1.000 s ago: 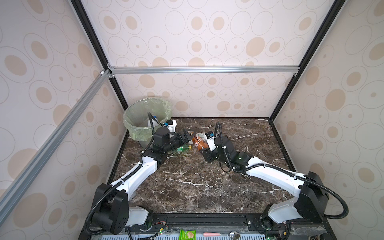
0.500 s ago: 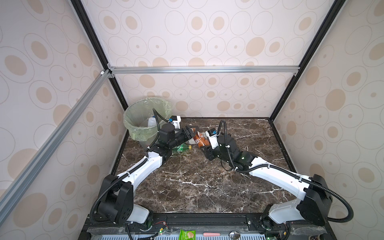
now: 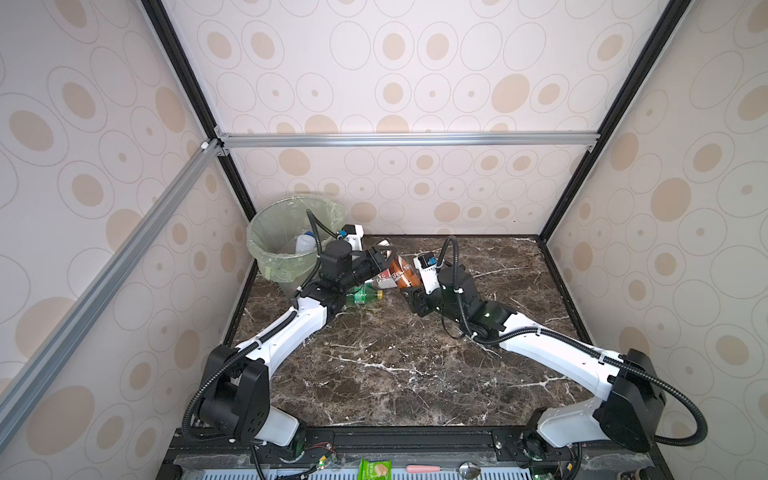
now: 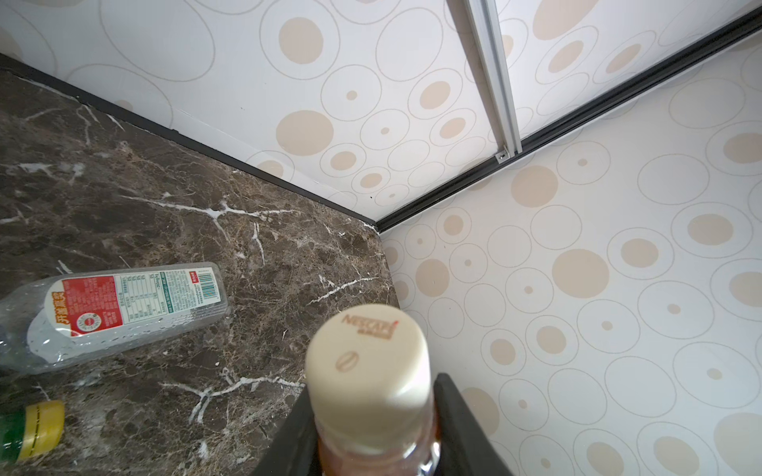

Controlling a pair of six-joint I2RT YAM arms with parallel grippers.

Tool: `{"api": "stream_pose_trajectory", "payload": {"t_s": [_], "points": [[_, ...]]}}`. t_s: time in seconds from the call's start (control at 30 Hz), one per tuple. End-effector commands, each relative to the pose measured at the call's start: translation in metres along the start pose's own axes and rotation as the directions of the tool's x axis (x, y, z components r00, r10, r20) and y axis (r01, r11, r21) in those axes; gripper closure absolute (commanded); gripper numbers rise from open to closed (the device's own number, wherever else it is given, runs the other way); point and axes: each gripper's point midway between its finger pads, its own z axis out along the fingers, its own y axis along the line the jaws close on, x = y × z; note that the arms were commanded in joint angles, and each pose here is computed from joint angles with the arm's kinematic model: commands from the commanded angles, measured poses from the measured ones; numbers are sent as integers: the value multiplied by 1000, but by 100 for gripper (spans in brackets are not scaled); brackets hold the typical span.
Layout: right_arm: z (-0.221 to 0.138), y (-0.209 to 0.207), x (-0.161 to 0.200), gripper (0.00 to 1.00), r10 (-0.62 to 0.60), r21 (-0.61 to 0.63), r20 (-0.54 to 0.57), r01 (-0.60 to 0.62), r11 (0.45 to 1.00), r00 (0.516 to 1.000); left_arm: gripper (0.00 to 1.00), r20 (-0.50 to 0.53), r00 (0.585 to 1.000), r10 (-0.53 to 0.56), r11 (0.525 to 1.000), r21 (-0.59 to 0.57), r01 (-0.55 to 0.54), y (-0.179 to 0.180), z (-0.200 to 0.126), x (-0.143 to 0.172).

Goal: Throw the plastic bottles in the bin
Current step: Throw the plastic bottle into the trash bin.

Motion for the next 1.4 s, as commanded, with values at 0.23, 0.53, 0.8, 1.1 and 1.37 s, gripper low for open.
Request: {"api": "stream_pose_trajectory", "payload": {"t_s": [0.23,0.53,0.8,1.1,1.37], "points": [[-2,-5,-23,22,11,-13,24,-11,1000,1000,69,22,993,118,992,-42,-117,-17,10,-26],[-11,-9,-49,6,-10,-7,66,11,1000,998,68,60,970,237,965,-126,-229,-34,2,-75],[-13,0,-87,0,-32,-27,121,36,999,992,68,142,929,341,926,-224,-306,-54,-32,-146],[-15,22,-136,0,12,-120,191,11,993,981,66,266,796,544,771,-534,-348,-57,-121,-243],[-15,39,-163,0,48,-195,214,-5,981,976,65,158,677,718,468,-830,-302,-43,-185,-281]]}}
